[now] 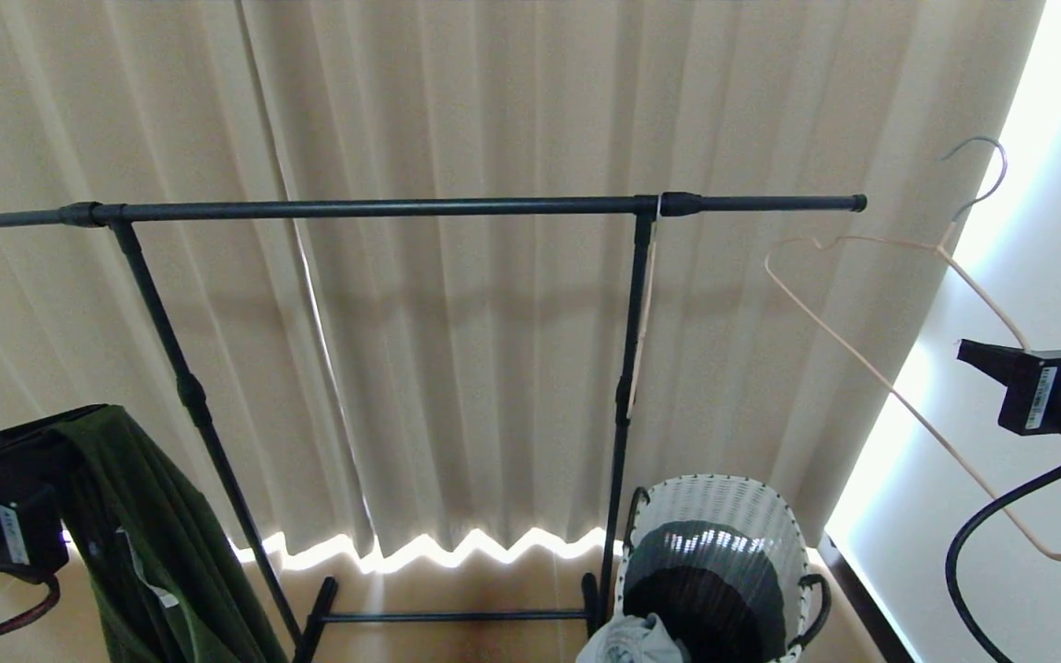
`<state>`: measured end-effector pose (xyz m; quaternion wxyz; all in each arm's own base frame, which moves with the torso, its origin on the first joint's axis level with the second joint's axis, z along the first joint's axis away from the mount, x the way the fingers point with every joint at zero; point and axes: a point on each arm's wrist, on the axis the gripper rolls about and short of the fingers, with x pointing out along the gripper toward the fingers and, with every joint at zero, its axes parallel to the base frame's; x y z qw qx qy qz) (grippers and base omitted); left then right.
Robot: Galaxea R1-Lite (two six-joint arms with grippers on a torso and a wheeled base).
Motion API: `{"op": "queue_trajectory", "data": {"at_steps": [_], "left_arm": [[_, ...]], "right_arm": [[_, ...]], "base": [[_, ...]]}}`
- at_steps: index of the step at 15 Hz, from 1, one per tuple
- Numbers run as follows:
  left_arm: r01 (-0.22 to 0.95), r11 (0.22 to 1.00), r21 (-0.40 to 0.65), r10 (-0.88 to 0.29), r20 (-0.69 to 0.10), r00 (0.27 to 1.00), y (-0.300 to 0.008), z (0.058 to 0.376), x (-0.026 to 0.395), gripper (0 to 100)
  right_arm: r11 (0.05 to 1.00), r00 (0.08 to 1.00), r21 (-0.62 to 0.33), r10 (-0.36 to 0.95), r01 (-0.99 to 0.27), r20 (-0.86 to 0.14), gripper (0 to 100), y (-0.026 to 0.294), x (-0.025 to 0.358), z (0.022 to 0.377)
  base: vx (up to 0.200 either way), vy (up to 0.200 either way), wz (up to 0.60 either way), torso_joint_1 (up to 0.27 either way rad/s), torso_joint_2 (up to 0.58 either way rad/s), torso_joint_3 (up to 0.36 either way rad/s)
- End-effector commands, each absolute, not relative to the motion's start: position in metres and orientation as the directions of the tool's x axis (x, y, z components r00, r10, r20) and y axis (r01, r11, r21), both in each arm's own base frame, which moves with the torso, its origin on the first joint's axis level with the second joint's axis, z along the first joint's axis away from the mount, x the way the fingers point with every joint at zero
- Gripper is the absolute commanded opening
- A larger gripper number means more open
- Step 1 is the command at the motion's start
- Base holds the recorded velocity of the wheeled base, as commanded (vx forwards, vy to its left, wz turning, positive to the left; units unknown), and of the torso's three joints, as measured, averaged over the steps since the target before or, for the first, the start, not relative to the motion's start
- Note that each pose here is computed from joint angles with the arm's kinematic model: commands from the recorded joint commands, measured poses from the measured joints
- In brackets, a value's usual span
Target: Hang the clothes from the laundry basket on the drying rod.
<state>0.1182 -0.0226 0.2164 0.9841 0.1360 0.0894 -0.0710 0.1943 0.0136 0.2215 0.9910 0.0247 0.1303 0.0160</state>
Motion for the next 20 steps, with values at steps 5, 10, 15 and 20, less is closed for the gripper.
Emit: {"op": "queue_trajectory", "data": {"at_steps": [5,10,15,20], "left_arm": [[0.165,0.948,0.274,-0.112,-0.197,0.974,-0.023,0.216,0.119,0],[0.164,0.948,0.274,-0.112,-0.196,0.974,-0.023,0.216,0.119,0],[0.166,0.947,0.275,-0.114,-0.196,0.974,-0.023,0.216,0.119,0],[0.173,0.943,0.284,-0.115,-0.211,0.971,-0.023,0.211,0.118,0]], "right_arm": [[0.993,0.972,0.069,0.104,-0.091,-0.209,0,0.014,0.178,0.229],[0.989,0.969,0.072,0.143,-0.131,-0.201,0,0.02,0.176,0.231],[0.985,0.966,0.072,0.167,-0.155,-0.198,0,0.024,0.176,0.231],[0.982,0.962,0.072,0.186,-0.175,-0.199,0,0.028,0.176,0.231]], "base": [[0.0,0.08,0.0,0.001,0.0,-0.001],[0.0,0.2,0.0,0.003,0.0,0.002],[0.0,0.2,0.0,0.001,0.0,0.001],[0.0,0.12,0.0,0.002,0.0,0.002]]}}
